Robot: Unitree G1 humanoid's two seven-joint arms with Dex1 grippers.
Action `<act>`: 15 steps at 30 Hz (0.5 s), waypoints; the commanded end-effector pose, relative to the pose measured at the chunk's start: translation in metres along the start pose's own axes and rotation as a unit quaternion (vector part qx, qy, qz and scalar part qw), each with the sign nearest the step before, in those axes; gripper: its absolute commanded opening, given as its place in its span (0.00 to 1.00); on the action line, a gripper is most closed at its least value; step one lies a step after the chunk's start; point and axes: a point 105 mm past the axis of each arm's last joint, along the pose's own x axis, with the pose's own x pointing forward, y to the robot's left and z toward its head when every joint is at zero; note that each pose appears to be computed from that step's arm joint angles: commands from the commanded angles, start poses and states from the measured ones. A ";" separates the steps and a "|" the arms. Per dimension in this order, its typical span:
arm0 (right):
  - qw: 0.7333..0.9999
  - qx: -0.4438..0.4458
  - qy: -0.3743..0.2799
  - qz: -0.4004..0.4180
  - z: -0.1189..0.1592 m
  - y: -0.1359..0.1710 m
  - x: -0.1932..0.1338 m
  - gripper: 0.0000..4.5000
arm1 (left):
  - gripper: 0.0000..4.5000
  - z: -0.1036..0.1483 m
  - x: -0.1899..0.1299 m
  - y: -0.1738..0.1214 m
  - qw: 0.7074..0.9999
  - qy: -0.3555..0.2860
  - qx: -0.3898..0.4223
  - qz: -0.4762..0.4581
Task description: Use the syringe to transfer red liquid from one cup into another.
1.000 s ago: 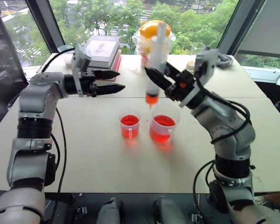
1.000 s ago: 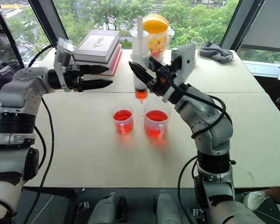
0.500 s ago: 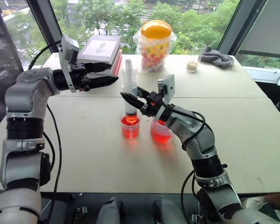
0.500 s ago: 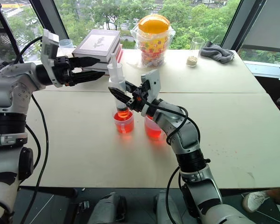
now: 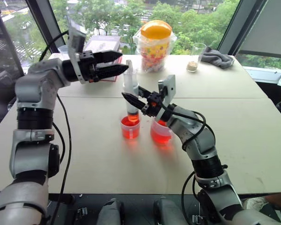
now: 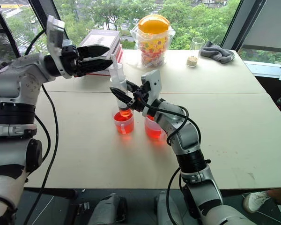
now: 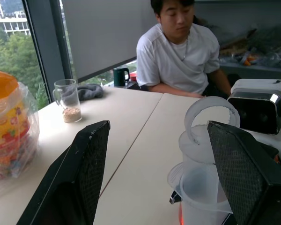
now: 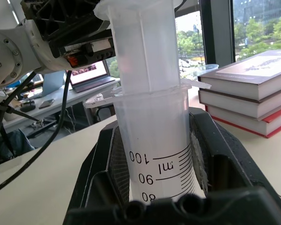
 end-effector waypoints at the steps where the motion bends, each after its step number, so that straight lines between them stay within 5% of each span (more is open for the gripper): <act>1: 0.999 -0.021 -0.038 0.015 0.022 0.008 0.004 0.31 | 0.63 0.006 0.013 -0.004 0.999 -0.001 0.024 -0.022; 7: 0.999 -0.022 -0.038 0.016 0.023 0.009 0.005 0.31 | 0.02 0.010 0.023 -0.010 0.998 -0.014 0.018 -0.050; 15: 0.998 -0.021 -0.058 0.015 0.038 0.011 0.009 0.31 | 0.02 0.002 0.024 -0.021 0.996 0.003 0.020 -0.083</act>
